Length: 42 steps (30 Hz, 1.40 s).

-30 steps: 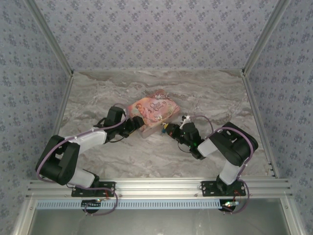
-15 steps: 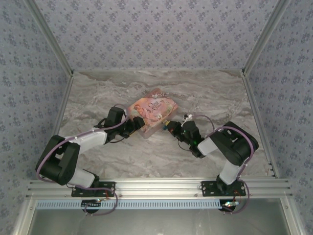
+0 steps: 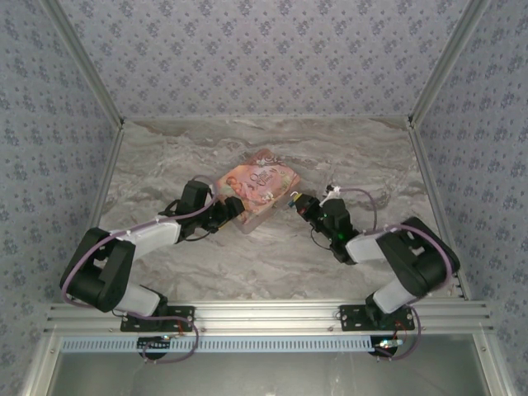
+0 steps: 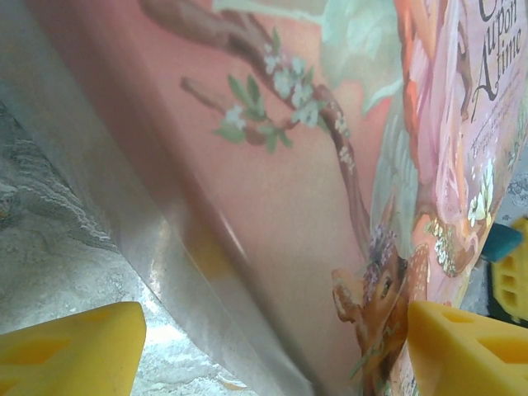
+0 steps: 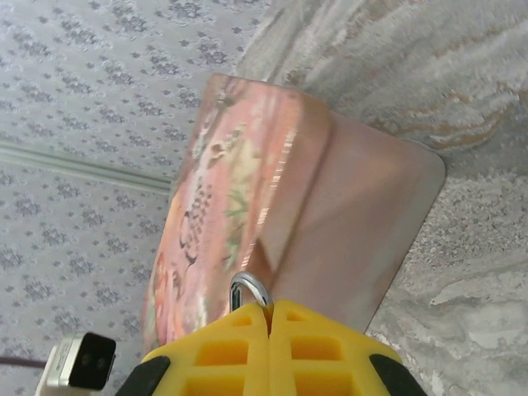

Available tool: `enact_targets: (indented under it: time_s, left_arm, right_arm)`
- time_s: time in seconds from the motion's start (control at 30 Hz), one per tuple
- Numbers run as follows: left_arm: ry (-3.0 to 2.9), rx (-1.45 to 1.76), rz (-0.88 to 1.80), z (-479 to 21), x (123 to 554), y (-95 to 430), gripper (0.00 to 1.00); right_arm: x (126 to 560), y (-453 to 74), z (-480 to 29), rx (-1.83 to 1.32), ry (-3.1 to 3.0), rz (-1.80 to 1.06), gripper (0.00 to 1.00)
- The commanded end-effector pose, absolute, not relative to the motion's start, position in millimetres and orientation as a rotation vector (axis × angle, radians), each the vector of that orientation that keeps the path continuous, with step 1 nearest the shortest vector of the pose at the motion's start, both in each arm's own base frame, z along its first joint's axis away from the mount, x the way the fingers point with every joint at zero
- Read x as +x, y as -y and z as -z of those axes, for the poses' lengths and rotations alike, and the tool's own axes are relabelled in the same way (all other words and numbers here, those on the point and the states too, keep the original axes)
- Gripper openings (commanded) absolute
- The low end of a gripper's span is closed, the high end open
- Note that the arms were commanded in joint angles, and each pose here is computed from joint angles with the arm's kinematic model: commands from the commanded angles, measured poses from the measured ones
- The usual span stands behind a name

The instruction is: Unlock the padlock with the key

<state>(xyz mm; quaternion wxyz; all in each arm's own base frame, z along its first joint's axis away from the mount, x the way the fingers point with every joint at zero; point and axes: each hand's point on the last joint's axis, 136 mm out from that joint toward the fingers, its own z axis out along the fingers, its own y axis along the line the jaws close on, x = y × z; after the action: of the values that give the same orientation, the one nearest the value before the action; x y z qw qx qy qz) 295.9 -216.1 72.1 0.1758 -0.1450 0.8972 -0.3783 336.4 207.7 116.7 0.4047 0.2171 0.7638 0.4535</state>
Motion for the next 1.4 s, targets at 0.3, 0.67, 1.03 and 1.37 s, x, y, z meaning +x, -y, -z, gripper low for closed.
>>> enact_targets:
  time_s: [0.3,0.67,1.03,1.37]
  left_arm:
    - [-2.585,-0.396,0.862,-81.7,305.8,190.5,0.96]
    - [-2.316,-0.221,0.64,-174.9,322.3,150.5,0.99]
    - [-2.173,-0.247,0.46,-215.2,312.7,111.0,1.0]
    - [-2.188,-0.284,0.441,-209.3,308.5,101.2,0.99]
  right_arm:
    - [283.9,-174.1,-176.3,0.041,-2.138,-0.706,0.01]
    - [239.0,-160.2,-176.7,-0.037,-2.502,-0.543,0.01]
    - [214.0,-175.0,-106.7,-0.134,-2.836,-0.243,0.0]
    - [209.3,-185.2,-54.5,-0.209,-2.995,-0.096,0.01]
